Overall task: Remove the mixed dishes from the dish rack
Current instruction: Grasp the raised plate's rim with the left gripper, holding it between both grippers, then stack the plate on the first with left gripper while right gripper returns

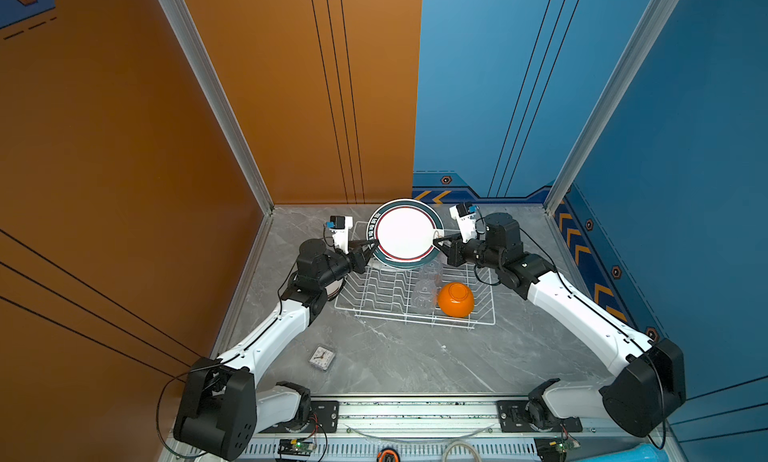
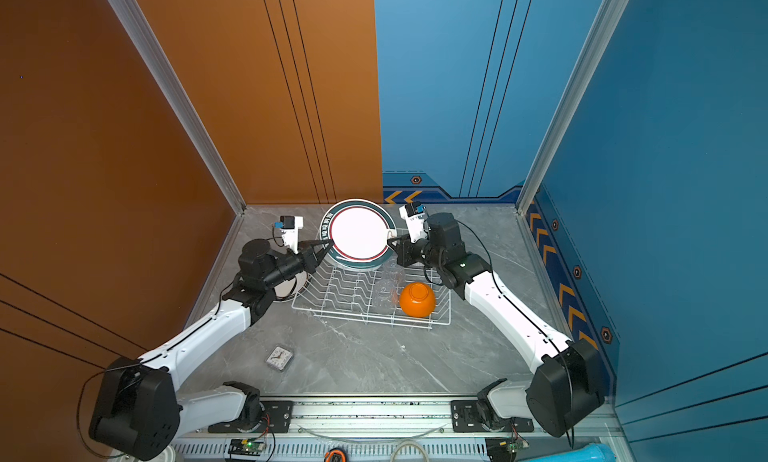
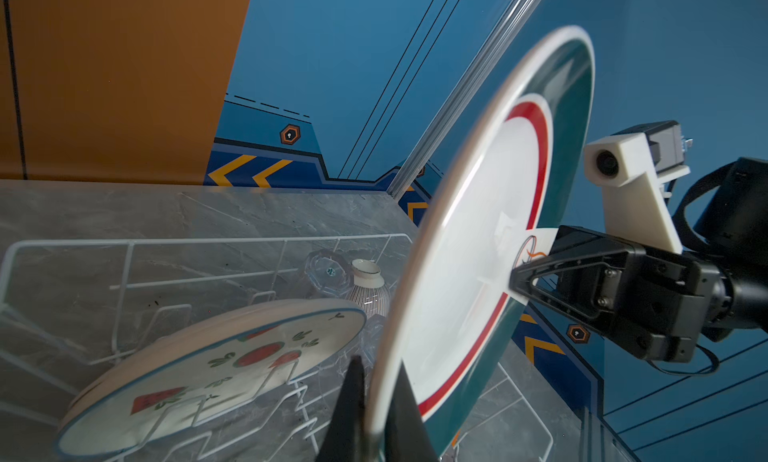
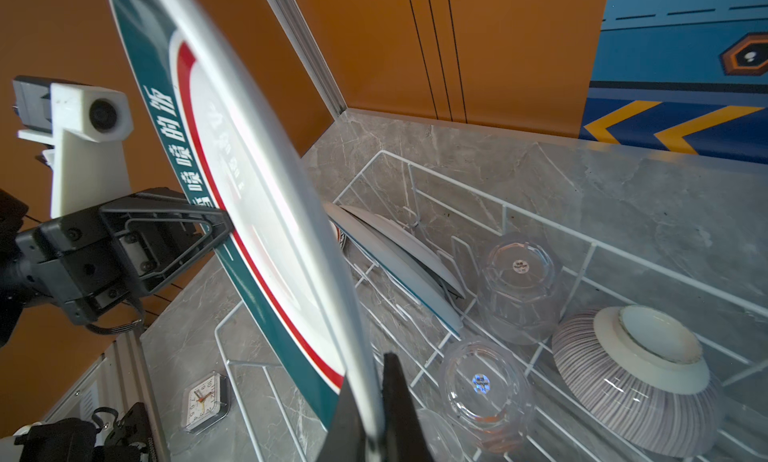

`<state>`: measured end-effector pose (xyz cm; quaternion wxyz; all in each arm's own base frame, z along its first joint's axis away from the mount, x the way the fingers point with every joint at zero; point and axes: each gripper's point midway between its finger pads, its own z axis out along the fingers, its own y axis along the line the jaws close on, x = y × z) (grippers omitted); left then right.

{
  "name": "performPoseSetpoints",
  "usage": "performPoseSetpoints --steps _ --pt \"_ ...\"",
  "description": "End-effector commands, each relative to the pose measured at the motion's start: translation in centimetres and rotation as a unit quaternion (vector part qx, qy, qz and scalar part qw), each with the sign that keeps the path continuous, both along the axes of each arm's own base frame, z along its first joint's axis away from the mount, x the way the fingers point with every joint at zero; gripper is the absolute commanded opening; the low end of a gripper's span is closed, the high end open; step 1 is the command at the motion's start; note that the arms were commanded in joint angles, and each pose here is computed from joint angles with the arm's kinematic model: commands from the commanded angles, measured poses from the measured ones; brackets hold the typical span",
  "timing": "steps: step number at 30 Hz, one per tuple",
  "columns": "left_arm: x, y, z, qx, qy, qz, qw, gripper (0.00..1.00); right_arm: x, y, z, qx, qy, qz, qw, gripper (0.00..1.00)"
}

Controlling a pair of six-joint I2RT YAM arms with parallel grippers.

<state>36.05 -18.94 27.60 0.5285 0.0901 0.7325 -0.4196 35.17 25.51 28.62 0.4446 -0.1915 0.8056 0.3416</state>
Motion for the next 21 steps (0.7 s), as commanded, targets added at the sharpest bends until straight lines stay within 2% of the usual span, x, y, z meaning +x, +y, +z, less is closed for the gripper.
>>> performPoseSetpoints --steps 1,3,9,13,19,21 --pt "2.0 1.5 -0.3 0.009 0.009 0.065 0.998 0.0 -1.9 2.8 2.2 0.028 -0.035 0.067 0.997 0.04" --pt "2.0 1.5 -0.4 0.009 0.011 0.067 0.998 0.0 -1.8 2.8 2.1 0.029 -0.033 0.067 0.997 0.08" --pt "2.1 1.8 -0.4 0.006 0.013 0.079 0.997 0.0 -1.6 2.8 1.8 0.037 -0.031 0.066 0.997 0.33" --pt "2.3 2.2 -0.5 0.004 0.016 0.087 0.996 0.0 -1.3 2.6 1.5 0.043 -0.027 0.059 0.997 0.37" --pt "2.8 2.9 -0.7 -0.005 0.028 0.105 0.994 0.0 -1.1 2.3 1.2 0.044 -0.024 0.056 0.997 0.54" --pt "2.9 3.3 -0.7 -0.009 0.03 0.113 0.993 0.0 -1.0 2.2 1.1 0.043 -0.024 0.052 0.997 0.56"
